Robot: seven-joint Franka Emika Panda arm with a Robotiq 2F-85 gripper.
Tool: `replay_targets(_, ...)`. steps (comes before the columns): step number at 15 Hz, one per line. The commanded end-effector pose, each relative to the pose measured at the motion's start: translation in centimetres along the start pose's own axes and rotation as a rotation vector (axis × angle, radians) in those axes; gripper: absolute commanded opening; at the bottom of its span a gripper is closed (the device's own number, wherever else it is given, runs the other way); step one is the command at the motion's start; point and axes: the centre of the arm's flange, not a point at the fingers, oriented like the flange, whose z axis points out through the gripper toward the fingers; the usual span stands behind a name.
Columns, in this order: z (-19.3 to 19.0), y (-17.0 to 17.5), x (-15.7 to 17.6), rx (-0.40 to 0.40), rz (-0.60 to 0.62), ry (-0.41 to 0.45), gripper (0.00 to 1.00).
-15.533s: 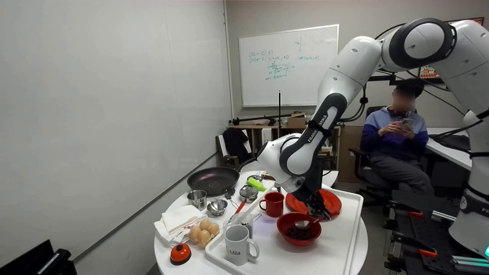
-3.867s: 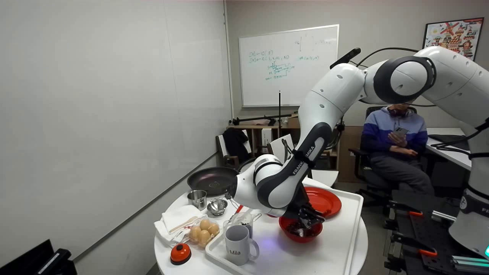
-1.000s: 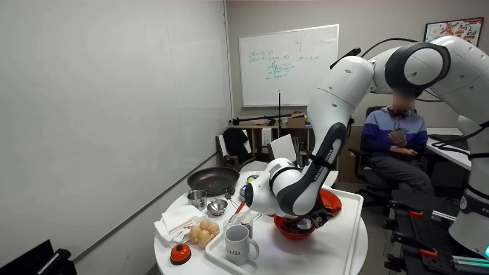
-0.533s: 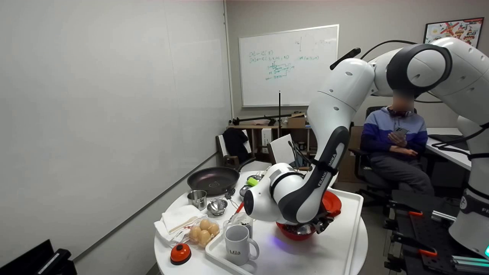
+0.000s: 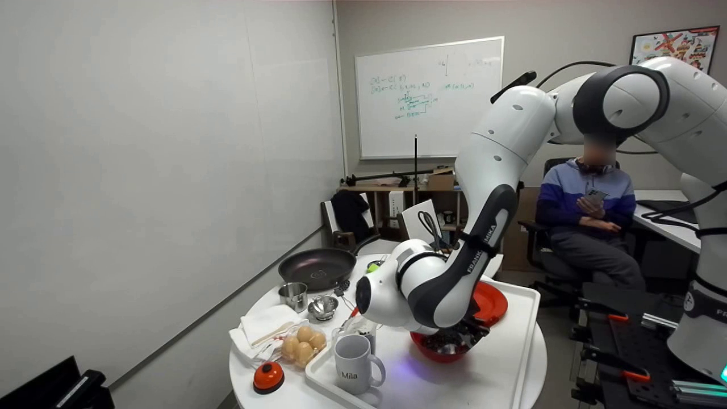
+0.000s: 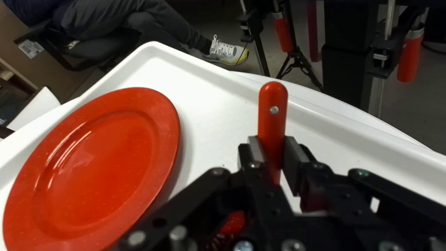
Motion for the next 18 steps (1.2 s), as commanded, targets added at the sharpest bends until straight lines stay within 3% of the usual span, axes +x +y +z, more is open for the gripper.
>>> replay_targets(1,-0.1,1.5,0.5,0.119,-0.081,0.042,0.05)
replay_targets(8,1.2,5.6,-0.5,0.292,-0.068,0.116,0.05)
replay_targets(13,1.2,7.1,-1.6,0.339,-0.023,0.164,0.05)
replay_targets(18,0.8,6.7,-4.5,0.33,0.012,0.228,0.05)
